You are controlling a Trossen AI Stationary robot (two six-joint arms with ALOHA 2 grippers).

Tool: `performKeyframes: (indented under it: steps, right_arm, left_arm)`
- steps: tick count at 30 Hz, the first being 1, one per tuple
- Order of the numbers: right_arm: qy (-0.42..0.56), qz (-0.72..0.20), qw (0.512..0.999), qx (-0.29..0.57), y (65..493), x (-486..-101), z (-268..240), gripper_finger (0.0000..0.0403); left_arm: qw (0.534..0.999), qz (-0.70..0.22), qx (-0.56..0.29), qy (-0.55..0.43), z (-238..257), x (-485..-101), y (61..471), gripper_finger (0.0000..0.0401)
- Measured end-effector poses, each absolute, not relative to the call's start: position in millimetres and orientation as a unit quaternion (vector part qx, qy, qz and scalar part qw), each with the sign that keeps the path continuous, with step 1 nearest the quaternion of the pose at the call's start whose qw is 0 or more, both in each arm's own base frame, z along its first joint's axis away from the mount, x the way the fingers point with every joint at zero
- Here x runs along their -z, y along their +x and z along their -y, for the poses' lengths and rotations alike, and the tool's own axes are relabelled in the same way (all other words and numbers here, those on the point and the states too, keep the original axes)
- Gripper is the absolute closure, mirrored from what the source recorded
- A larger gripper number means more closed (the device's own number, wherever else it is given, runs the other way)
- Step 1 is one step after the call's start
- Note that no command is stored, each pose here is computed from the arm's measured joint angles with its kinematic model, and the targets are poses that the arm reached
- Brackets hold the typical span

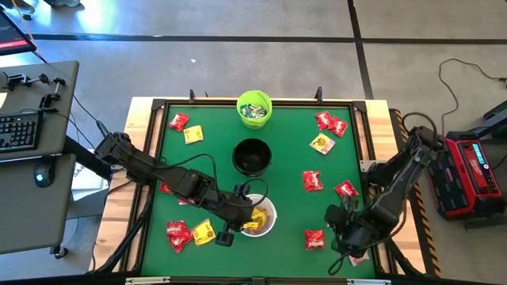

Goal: Sort candy by brand, put in halloween buckets
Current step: Put the yellow chocolate into the white bucket

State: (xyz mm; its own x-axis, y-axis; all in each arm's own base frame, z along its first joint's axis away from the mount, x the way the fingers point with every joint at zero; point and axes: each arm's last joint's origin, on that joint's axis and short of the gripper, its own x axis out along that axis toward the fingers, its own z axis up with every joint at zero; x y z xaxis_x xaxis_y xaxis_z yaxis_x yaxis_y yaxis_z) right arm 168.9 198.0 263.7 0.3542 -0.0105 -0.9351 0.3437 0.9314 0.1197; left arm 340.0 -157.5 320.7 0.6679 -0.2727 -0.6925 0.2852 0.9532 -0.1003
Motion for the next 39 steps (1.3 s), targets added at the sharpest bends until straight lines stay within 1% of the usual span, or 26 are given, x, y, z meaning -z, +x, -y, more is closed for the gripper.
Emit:
performKeyframes:
  steps: [4, 7, 11, 15, 20, 26, 29, 34, 39]
  right_arm:
    - [0.150, -0.514, 0.838, 0.108, 182, -283, -195, 0.0402]
    - [0.156, -0.494, 0.850, 0.093, 195, -293, -191, 0.0403]
    - [0.149, -0.462, 0.871, 0.070, 212, -303, -184, 0.0403]
    - [0.151, -0.419, 0.893, 0.062, 229, -302, -178, 0.0403]
    - [0.179, -0.353, 0.917, 0.043, 251, -293, -172, 0.0403]
    - [0.184, -0.332, 0.924, 0.048, 260, -293, -164, 0.0403]
    - [0.193, -0.323, 0.925, 0.051, 264, -294, -160, 0.0403]
    - [0.204, -0.298, 0.932, 0.046, 271, -299, -155, 0.0403]
    - [0.215, -0.303, 0.927, 0.053, 276, -297, -149, 0.0403]
  left_arm:
    - [0.911, -0.379, 0.161, -0.002, 157, -323, 338, 0.0370]
    - [0.905, -0.384, 0.183, -0.023, 156, -326, 336, 0.0379]
    - [0.906, -0.379, 0.186, -0.022, 153, -332, 332, 0.0393]
    - [0.912, -0.368, 0.180, -0.021, 151, -336, 331, 0.0400]
    - [0.919, -0.353, 0.172, -0.033, 154, -323, 335, 0.0401]
    - [0.920, -0.348, 0.174, -0.047, 161, -312, 333, 0.0401]
    - [0.923, -0.339, 0.177, -0.049, 163, -314, 333, 0.0401]
    - [0.936, -0.307, 0.167, -0.050, 159, -328, 329, 0.0401]
    - [0.952, -0.271, 0.135, -0.045, 151, -347, 318, 0.0401]
